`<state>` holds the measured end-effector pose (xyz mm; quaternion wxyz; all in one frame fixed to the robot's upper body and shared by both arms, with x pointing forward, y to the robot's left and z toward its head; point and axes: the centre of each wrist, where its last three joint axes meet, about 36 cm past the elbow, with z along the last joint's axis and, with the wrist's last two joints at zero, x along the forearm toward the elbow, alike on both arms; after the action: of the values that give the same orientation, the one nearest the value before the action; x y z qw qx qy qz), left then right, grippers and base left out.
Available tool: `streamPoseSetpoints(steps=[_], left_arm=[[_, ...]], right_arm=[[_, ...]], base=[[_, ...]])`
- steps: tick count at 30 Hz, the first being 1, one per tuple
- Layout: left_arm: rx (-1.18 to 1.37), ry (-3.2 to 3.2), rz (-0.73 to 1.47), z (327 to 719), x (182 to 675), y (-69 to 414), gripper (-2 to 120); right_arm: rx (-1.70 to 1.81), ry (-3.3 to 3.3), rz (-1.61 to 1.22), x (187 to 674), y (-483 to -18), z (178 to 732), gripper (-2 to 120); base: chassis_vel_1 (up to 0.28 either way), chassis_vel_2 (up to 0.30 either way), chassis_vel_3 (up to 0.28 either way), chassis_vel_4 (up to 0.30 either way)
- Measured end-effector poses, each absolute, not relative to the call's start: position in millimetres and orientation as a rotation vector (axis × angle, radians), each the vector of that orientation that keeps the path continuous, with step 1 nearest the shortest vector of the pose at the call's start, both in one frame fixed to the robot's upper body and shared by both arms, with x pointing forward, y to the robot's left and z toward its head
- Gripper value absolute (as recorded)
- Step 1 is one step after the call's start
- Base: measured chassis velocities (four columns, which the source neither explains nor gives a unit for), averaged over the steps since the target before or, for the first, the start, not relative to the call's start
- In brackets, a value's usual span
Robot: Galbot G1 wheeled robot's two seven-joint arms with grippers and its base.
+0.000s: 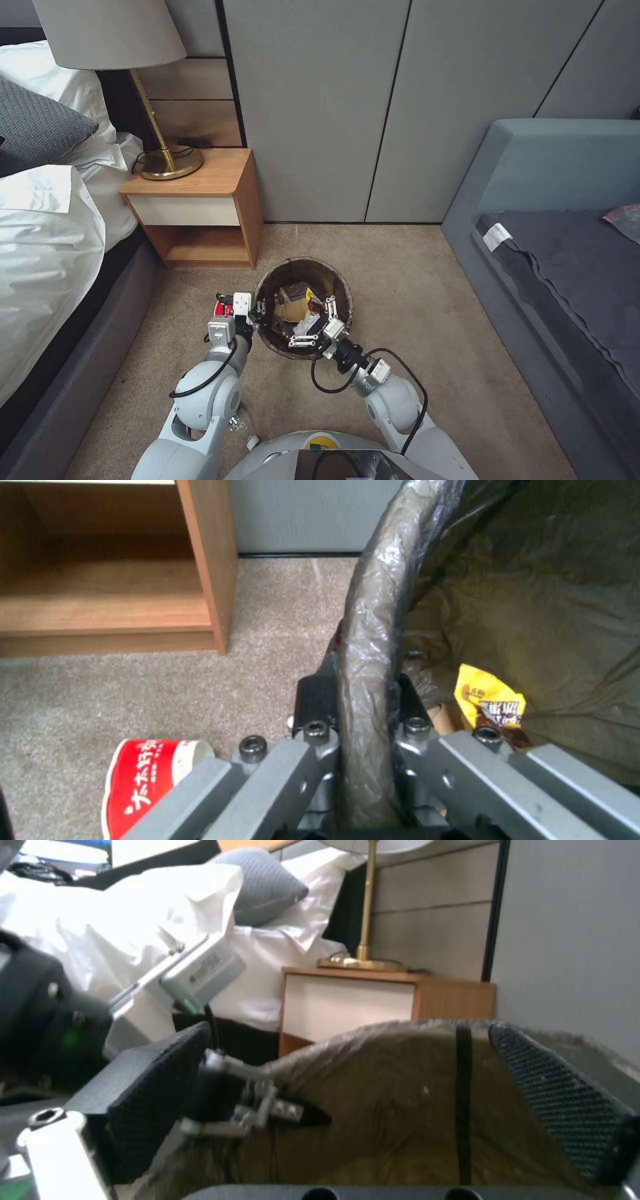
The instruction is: Pick up the trash bin, then pick up the garbage from the floor and place it into the trash bin.
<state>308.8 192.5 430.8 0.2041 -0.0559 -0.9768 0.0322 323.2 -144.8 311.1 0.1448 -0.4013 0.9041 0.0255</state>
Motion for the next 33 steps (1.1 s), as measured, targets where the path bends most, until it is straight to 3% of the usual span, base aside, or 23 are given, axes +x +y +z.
streamPoseSetpoints(steps=[9, 16, 24, 33], left_arm=[[-0.167, -2.732, 0.097, 430.8, 308.8, 192.7, 3], [-0.152, -2.754, 0.081, 430.9, 309.2, 200.1, 3], [-0.141, -2.793, 0.064, 431.9, 309.0, 204.3, 3], [-0.133, -2.802, 0.057, 433.0, 308.0, 206.7, 3]], right_arm=[[-1.05, 2.563, 0.08, 327.4, -145.8, 338.6, 100], [-0.538, 2.601, 0.096, 314.7, -162.4, 417.4, 100], [-0.147, 2.795, 0.015, 296.9, -197.6, 364.8, 99], [-0.091, 2.837, 0.0, 296.8, -204.7, 333.8, 99]], base=[[0.0, 0.0, 0.0, 0.0], [0.0, 0.0, 0.0, 0.0], [0.0, 0.0, 0.0, 0.0], [0.0, 0.0, 0.0, 0.0]])
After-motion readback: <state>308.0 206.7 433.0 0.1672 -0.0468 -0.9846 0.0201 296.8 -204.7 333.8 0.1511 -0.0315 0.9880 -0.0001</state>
